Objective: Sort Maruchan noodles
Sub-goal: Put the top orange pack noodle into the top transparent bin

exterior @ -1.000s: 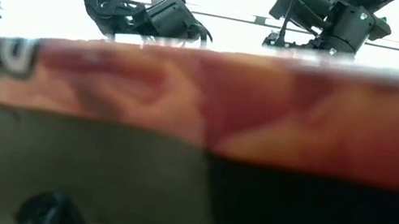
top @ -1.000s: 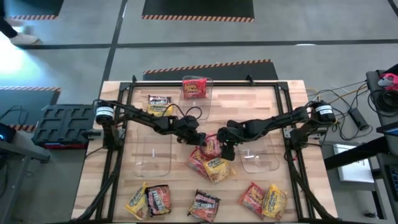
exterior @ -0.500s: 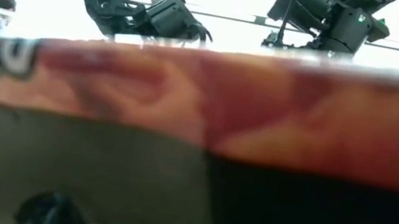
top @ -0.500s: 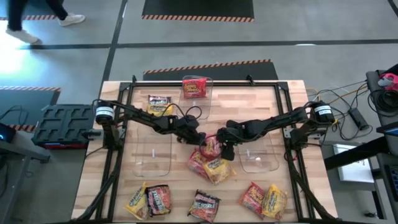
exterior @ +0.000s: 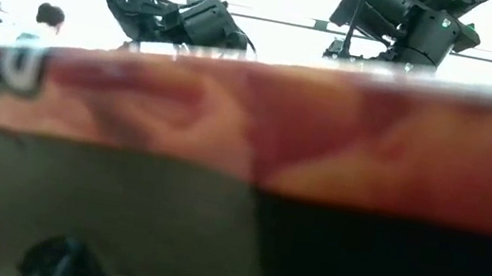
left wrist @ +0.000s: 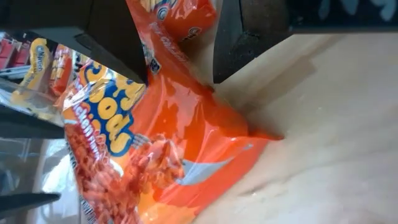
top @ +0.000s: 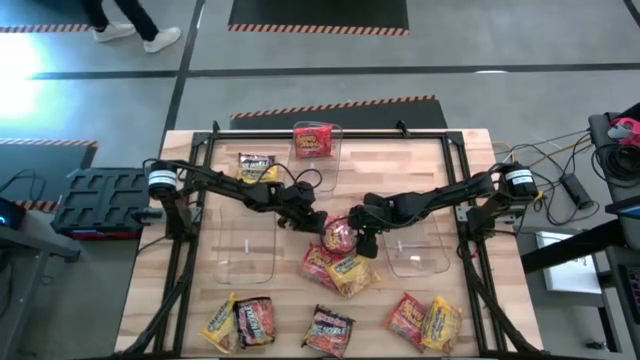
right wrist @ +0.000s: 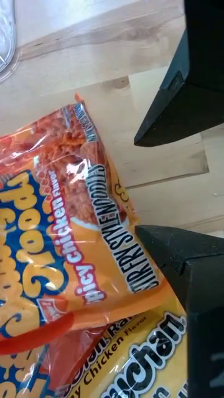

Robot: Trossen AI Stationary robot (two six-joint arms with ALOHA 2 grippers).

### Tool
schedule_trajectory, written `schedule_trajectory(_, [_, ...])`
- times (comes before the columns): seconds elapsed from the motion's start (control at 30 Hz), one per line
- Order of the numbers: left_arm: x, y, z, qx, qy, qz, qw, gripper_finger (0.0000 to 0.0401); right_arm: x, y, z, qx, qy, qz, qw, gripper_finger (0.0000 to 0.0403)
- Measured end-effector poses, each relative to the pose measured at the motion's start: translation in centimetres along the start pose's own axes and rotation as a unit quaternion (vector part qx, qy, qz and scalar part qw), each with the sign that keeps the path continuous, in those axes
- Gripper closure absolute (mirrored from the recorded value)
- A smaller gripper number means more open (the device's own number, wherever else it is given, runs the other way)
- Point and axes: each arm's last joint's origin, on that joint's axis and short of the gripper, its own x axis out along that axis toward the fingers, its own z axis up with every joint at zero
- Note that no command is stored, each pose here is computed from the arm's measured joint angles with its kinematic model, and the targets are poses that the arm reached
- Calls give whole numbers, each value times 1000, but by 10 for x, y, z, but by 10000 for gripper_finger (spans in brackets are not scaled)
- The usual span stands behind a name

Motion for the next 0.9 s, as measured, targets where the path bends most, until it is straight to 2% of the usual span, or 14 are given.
schedule_trajectory(0.2, [0,2,0,-6,-3,13,1000,233,0,0,0,-5,-1,1,1000,195])
schedule_trajectory(0.4, [0,0,1,-1,-13,4,1000,233,0,0,0,-5,-2,1,1000,195])
schedule_trajectory(0.6, [0,1,3,27,-16,4,999,233,-2,-2,0,-7,-6,-19,1000,195])
schedule_trajectory(0.9, [-4,-3,8,58,-8,-3,998,233,-4,0,5,-6,-12,-17,1000,195])
